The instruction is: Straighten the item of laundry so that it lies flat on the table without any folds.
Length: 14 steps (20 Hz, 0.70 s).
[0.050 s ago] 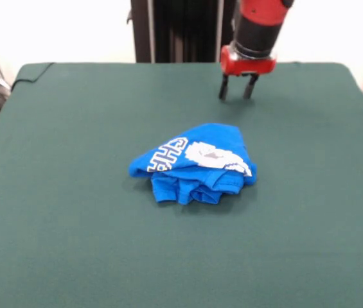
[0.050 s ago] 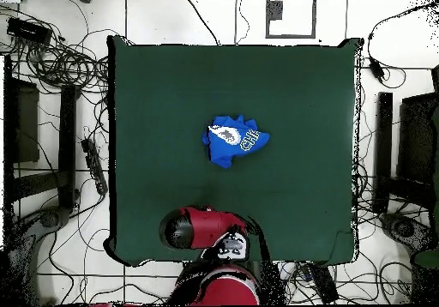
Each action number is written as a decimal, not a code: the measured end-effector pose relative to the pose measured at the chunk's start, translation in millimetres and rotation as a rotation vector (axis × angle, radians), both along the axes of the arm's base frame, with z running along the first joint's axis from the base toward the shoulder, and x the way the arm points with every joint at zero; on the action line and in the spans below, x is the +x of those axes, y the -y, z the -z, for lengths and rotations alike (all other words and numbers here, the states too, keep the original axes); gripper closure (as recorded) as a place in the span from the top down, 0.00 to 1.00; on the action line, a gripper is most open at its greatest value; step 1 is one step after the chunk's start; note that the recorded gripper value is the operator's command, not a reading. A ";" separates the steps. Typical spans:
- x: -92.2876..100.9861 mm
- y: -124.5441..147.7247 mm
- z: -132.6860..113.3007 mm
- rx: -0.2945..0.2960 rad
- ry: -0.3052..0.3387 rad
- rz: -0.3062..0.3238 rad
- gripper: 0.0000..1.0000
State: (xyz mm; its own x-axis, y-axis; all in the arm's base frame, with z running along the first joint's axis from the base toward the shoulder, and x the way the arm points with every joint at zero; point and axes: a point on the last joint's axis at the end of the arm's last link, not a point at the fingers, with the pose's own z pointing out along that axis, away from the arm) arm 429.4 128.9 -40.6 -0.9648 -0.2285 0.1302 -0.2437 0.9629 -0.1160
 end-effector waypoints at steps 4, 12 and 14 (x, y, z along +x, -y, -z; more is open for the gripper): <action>19.9 0.8 -1.3 -0.012 0.033 -0.011 1.00; 83.0 3.4 -13.1 -0.028 0.155 -0.030 1.00; 99.6 2.3 -17.8 -0.027 0.186 -0.034 1.00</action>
